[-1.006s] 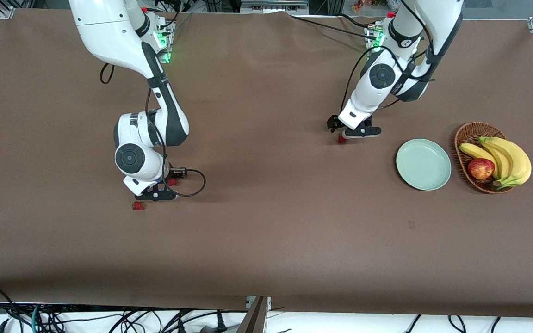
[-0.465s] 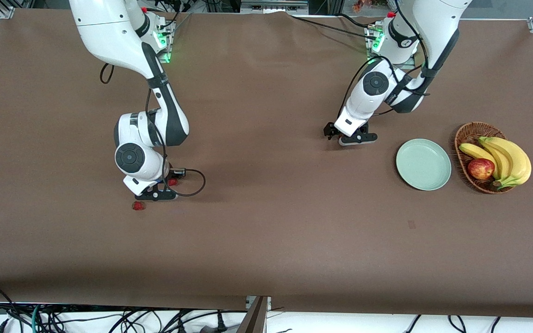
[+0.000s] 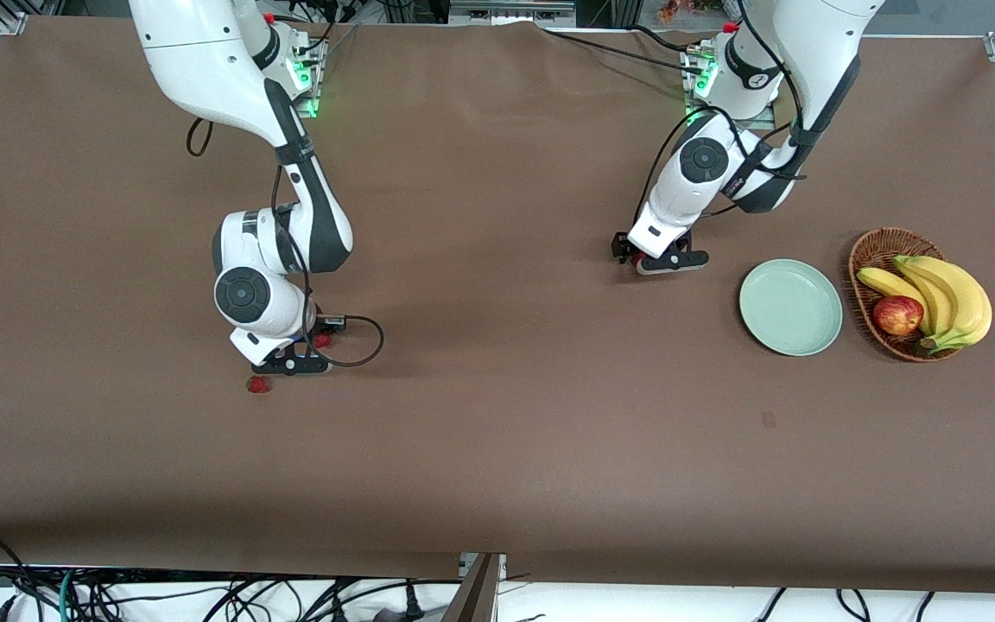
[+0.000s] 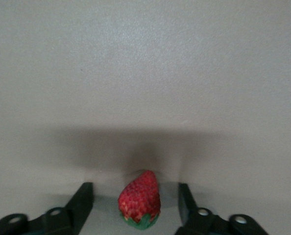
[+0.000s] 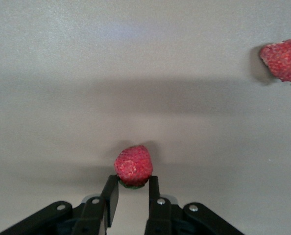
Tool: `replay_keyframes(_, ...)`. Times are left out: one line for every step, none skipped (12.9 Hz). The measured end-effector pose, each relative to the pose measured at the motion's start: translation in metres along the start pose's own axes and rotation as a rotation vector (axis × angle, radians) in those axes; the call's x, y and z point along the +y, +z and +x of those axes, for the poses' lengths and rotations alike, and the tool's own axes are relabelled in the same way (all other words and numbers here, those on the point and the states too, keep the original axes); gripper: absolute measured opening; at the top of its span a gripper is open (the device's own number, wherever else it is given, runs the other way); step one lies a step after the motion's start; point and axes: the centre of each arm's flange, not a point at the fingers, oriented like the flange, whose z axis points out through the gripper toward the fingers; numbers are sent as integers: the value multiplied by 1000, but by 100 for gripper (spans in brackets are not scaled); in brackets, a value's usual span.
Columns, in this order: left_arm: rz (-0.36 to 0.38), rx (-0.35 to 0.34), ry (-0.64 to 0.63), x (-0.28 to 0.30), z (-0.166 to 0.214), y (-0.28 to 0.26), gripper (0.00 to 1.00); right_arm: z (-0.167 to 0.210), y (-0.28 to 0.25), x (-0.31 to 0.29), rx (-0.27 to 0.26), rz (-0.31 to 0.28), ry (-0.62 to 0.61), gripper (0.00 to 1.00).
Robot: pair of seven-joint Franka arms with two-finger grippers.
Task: Collect all strawberries into plate
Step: 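Grasp the strawberry with the left gripper while the right gripper grasps another, then carry the strawberry onto the green plate with the left gripper, release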
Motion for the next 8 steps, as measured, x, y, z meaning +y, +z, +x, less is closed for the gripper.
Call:
replay_keyframes(8, -2, -1, -1, 1, -2, 62, 0, 0, 0, 0, 0, 0, 30)
replay_keyframes(12, -2, 0, 0, 2, -4, 49, 0, 0, 0, 0, 0, -1, 30)
replay_keyframes(20, -5, 0, 0, 2, -5, 38, 0, 0, 0, 0, 0, -4, 30)
replay_keyframes(26, -8, 0, -1, 2, -5, 32, 0, 0, 0, 0, 0, -7, 30)
replay_keyframes(35, -13, -1, 0, 4, -7, 32, 0, 0, 0, 0, 0, -8, 30)
replay_keyframes(55, -23, -5, 1, 11, -10, 32, 0, 1, 1, 1, 0, -8, 30)
replay_keyframes(86, -36, -12, 4, 23, -19, 32, 0, 1, 1, 3, 0, -10, 31)
replay_keyframes(117, -44, -25, 8, 41, -34, 32, 0, 1, 1, 6, 0, -14, 32)
